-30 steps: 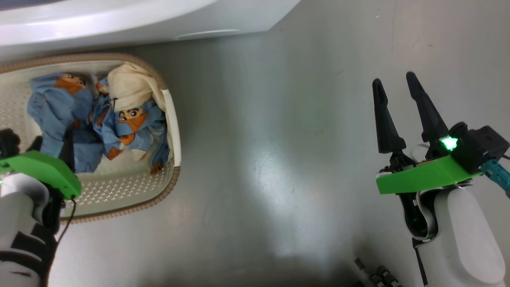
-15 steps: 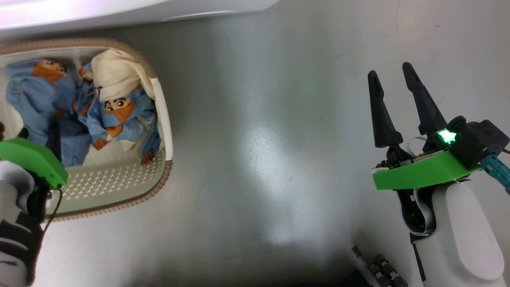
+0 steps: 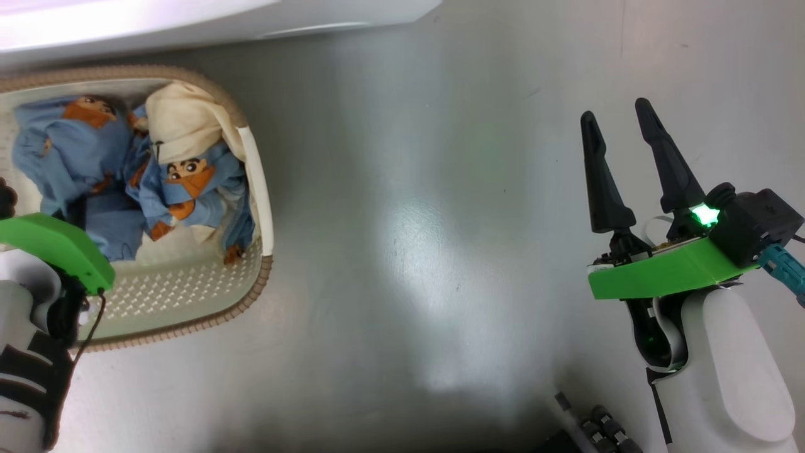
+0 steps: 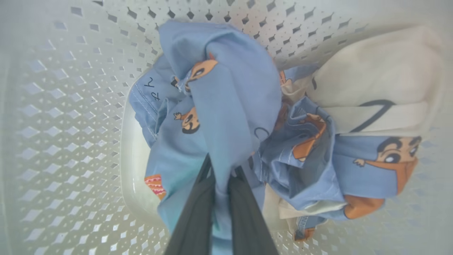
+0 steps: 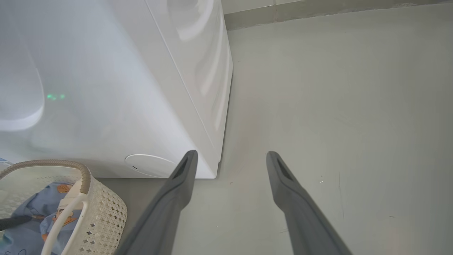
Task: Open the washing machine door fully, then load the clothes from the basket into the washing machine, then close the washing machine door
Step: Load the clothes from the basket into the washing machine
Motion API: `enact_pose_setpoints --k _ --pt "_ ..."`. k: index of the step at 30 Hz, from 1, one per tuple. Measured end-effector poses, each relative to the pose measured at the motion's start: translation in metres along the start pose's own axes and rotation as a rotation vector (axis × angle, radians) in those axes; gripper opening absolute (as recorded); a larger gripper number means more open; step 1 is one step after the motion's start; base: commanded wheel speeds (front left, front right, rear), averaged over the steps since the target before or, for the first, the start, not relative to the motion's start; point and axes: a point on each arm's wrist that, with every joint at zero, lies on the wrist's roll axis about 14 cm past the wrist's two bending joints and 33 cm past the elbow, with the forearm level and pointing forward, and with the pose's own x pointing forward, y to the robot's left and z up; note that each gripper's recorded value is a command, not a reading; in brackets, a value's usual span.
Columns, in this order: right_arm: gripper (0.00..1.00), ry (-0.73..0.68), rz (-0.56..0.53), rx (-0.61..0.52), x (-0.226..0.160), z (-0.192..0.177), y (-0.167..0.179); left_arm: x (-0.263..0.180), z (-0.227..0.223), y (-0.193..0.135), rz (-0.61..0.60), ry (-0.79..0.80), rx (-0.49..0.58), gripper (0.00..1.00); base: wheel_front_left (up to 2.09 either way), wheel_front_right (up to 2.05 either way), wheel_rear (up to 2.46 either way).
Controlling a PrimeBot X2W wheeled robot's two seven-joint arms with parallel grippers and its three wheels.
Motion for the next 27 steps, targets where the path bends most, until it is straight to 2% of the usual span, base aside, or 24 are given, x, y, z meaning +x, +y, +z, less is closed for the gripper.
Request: enact_pose_setpoints --k 10,20,27 --pt "1.0 -0.049 0.022 0.004 -0.001 0.025 0.011 -0.028 0.011 -0.006 -0.007 -0.096 -0.123 0.0 0.0 0.0 0.0" --pt "1.0 -0.101 0.038 -0.008 -0.016 0.056 0.021 -0.071 0.036 -0.019 -0.063 -0.224 -0.167 0.0 0.0 0.0 0.0" --pt "1.0 -0.142 0.036 -0.023 -0.031 0.078 0.024 -0.111 0.076 -0.014 -0.09 -0.378 -0.178 0.0 0.0 0.0 0.0"
